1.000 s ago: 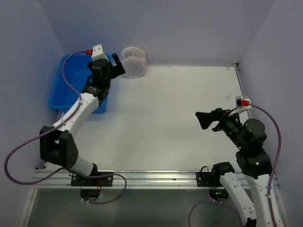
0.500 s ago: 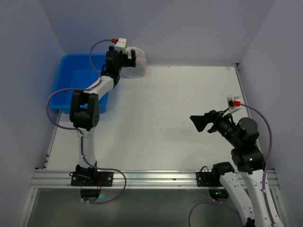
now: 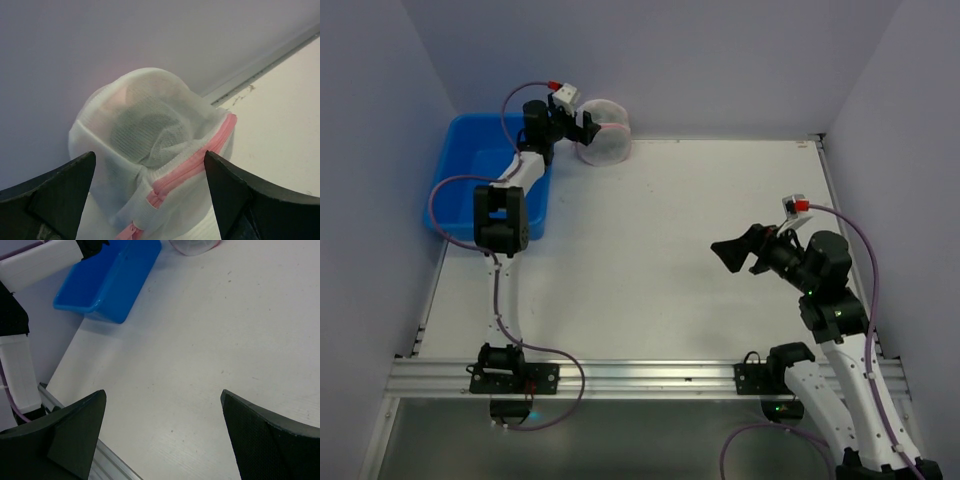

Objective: Unzip the laundry bag and remove the bra

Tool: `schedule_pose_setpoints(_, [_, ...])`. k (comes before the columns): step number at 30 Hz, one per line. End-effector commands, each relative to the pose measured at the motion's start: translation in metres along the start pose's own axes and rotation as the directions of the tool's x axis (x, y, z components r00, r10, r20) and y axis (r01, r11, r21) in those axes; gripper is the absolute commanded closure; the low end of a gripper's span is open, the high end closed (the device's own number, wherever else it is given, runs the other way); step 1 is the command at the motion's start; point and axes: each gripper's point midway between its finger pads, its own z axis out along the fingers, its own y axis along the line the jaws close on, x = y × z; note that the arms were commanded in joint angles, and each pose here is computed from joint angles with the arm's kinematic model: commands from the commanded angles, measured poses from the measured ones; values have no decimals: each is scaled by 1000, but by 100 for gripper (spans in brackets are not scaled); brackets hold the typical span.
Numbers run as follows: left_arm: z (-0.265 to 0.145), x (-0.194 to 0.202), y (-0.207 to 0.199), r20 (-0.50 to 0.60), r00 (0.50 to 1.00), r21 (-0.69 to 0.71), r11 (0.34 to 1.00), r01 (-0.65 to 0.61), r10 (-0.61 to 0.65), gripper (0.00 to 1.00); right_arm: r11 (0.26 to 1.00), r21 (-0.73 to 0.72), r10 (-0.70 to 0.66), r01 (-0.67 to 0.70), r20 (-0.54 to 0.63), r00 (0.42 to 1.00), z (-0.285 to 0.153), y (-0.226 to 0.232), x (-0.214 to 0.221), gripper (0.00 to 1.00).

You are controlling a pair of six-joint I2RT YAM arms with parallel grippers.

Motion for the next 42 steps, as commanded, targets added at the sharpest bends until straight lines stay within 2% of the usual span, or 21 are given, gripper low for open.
schedule_pose_setpoints(1, [4, -3, -34, 10, 1000, 164, 986, -18, 17, 7, 998, -70, 3, -2, 12, 1000, 3, 14, -7, 1])
schedule_pose_setpoints(6, [3, 15, -50, -30, 999, 216, 976, 30, -25, 13, 996, -91, 15, -15, 7, 1000, 4, 18, -8, 1])
schedule_pose_setpoints(13, [1, 34, -88, -86, 995, 285, 956, 66, -42, 13, 995, -99, 9, -6, 26, 1000, -3, 21, -7, 1])
schedule_pose_setpoints(16, [-5, 39, -99, -103, 993, 298, 951, 82, -53, 9, 994, -107, 9, -6, 30, 999, -5, 23, -6, 1])
schedule_pose_setpoints(23, [-7, 52, -108, -137, 989, 287, 954, 89, -51, 9, 994, -104, 11, -8, 29, 1000, -6, 22, -4, 1])
schedule_pose_setpoints(30, [9, 58, -100, -107, 991, 197, 976, 96, -76, 20, 995, -98, 21, -18, 30, 999, -6, 20, -2, 1])
schedule_pose_setpoints(31, [11, 62, -101, -118, 986, 180, 974, 139, -119, 22, 995, -96, 25, -23, 28, 999, -5, 19, -2, 1])
schedule_pose_setpoints(33, [15, 64, -96, -112, 985, 136, 980, 144, -129, 28, 995, -93, 27, -25, 28, 999, -5, 19, -2, 1])
schedule_pose_setpoints(37, [20, 72, -93, -98, 973, 63, 974, 216, -210, 33, 996, -87, 31, -28, 28, 999, -3, 16, -1, 1])
schedule_pose_setpoints(40, [27, 80, -88, -99, 962, -14, 967, 256, -256, 43, 996, -85, 38, -36, 25, 999, -2, 16, -1, 1])
schedule_pose_setpoints(41, [28, 80, -87, -96, 959, -27, 964, 266, -267, 51, 996, -85, 40, -37, 25, 999, -2, 16, -1, 1])
schedule_pose_setpoints(42, [29, 80, -82, -86, 957, -60, 960, 274, -279, 55, 996, -85, 38, -36, 28, 999, -3, 16, -2, 1])
